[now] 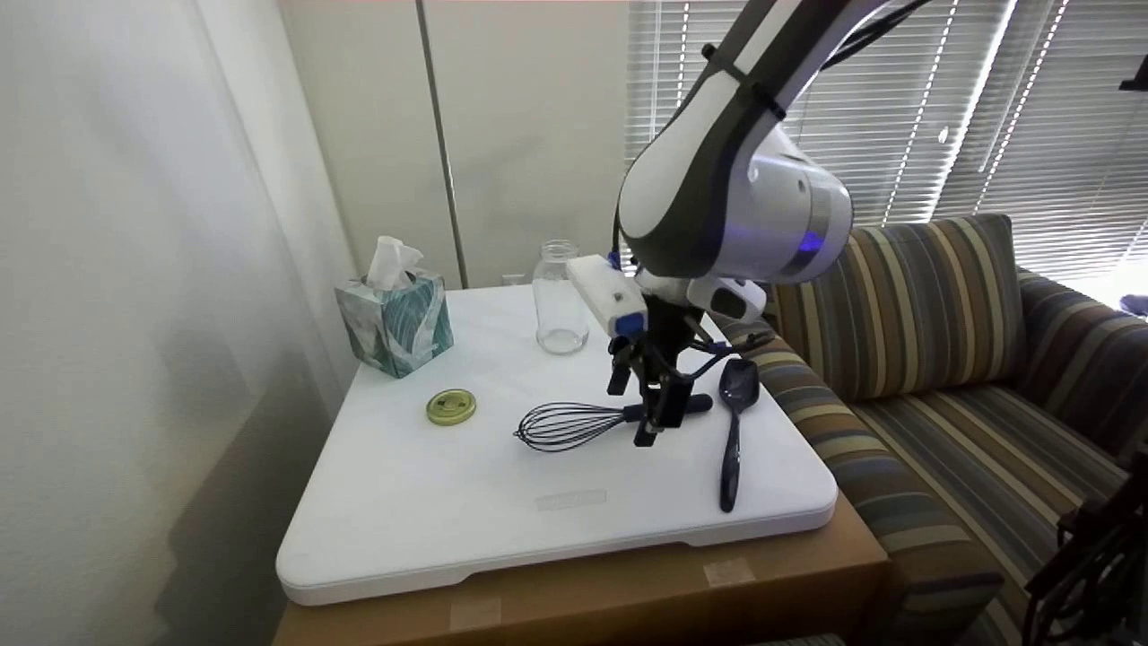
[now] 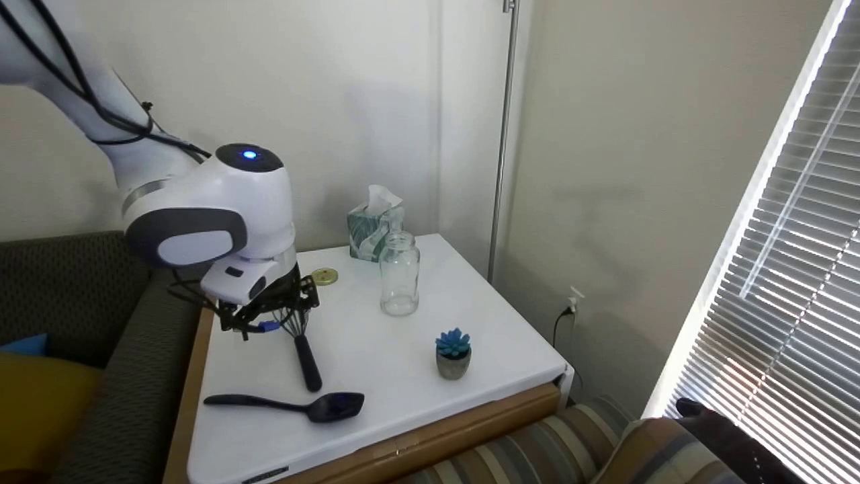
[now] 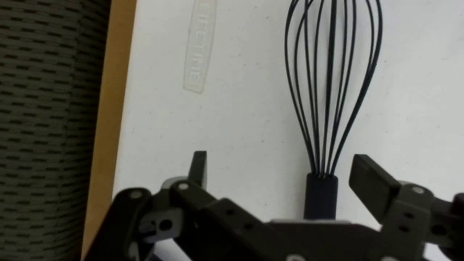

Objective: Remove the spoon from the jar and put it on the table, move the grey object backwards, put the whisk beside the spoon, and then move the glass jar forward

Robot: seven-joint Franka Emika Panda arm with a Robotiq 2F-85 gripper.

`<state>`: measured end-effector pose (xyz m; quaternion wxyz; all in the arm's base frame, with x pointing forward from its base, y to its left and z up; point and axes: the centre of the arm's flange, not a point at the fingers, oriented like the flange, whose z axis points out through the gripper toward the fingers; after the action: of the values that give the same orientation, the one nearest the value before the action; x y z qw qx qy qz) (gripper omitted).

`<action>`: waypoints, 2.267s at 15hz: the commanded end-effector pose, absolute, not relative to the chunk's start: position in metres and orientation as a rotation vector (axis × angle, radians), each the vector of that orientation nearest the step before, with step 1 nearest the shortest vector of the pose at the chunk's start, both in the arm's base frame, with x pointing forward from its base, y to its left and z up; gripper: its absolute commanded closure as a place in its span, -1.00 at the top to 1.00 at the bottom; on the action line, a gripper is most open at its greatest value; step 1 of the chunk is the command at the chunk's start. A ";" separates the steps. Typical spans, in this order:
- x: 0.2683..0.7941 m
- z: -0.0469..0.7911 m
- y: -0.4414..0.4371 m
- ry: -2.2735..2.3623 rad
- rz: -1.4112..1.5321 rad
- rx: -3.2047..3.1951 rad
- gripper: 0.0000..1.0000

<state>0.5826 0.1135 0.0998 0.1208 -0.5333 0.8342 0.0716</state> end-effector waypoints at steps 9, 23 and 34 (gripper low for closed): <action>0.589 0.109 0.104 2.518 -0.164 -1.542 1.00; 0.604 0.082 0.093 2.647 0.038 -1.670 1.00; 0.612 0.061 0.094 2.703 0.036 -1.635 -0.12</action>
<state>0.6038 0.0945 0.0654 -0.0029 -0.5189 0.8548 0.0089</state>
